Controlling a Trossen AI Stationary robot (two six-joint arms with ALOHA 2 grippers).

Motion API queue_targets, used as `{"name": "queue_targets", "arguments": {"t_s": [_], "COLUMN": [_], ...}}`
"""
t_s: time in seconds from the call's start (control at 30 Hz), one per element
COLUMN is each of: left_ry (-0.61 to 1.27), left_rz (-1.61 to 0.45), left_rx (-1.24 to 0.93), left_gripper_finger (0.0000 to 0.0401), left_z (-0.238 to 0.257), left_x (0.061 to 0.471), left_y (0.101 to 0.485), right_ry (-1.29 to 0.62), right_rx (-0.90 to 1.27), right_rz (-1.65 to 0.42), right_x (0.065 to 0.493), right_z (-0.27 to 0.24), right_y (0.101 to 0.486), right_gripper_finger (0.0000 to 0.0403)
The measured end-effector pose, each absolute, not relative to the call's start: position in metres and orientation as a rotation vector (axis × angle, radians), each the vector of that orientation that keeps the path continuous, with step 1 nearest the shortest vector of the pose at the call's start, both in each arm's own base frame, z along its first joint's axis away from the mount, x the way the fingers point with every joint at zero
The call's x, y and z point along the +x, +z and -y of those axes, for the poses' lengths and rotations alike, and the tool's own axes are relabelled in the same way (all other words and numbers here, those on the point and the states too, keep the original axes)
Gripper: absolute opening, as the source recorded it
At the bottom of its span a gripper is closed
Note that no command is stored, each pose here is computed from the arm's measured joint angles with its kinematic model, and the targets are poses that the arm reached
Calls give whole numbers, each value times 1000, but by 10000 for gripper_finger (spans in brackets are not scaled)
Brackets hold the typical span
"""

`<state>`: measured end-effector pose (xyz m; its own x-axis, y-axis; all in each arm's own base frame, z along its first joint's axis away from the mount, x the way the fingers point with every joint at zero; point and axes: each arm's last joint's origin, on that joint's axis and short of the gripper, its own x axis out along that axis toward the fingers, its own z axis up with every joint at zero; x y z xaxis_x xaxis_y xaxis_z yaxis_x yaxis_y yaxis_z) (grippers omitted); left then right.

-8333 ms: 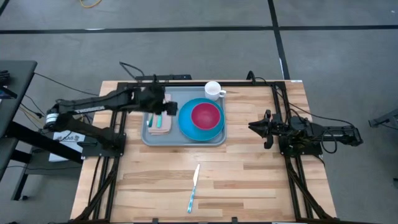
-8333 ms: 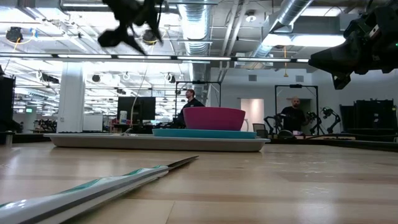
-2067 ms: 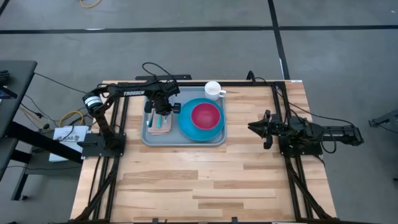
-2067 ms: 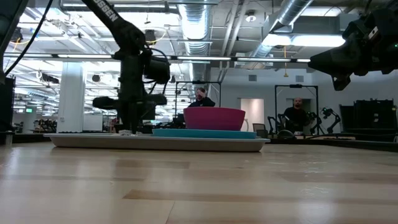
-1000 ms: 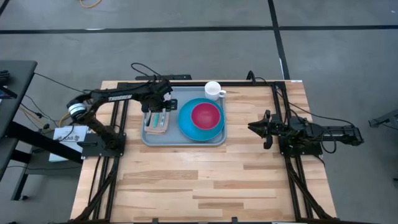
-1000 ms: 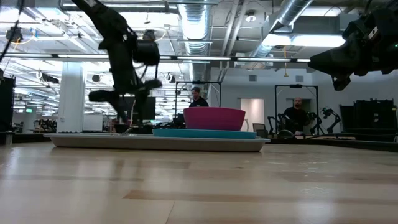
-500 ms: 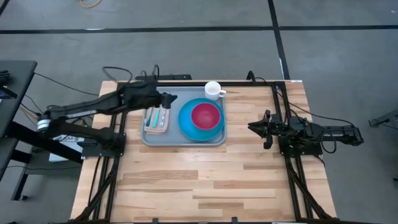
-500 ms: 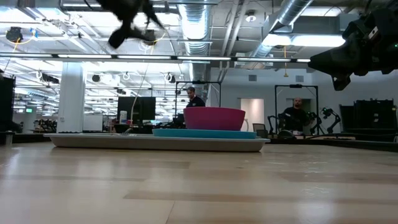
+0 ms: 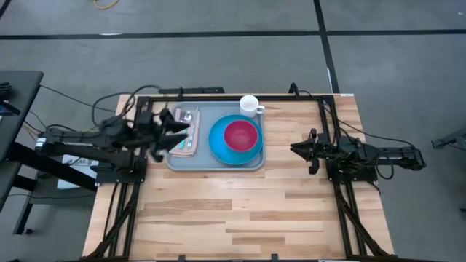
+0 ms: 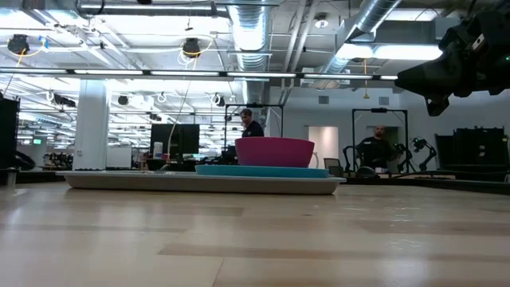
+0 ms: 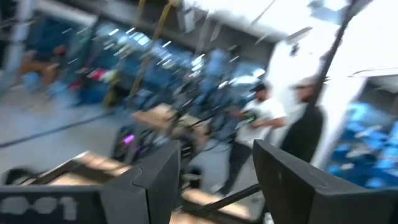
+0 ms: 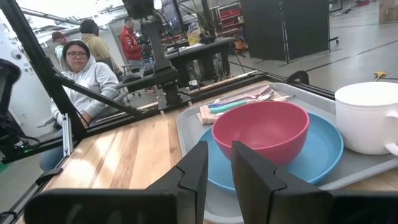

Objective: Set up tray
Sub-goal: Return to Home Position

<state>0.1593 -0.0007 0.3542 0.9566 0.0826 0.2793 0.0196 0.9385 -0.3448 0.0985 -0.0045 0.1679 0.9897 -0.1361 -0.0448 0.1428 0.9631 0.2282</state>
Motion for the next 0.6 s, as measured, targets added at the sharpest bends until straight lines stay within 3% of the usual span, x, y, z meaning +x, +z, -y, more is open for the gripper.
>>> {"name": "queue_targets", "arguments": {"t_s": [0.2,0.6], "left_ry": [-142,-174], "left_rz": [467,588], "left_rx": [-359,-327], "left_gripper_finger": [190,190], "left_z": [11,11], "left_x": [121,79], "left_y": [314,249], "right_ry": [-141,-141], "right_rx": [233,233], "right_rz": [-29,-29], "right_x": [98,98], "right_z": [4,4], "right_y": [168,168], "right_gripper_finger": [64,64]}}
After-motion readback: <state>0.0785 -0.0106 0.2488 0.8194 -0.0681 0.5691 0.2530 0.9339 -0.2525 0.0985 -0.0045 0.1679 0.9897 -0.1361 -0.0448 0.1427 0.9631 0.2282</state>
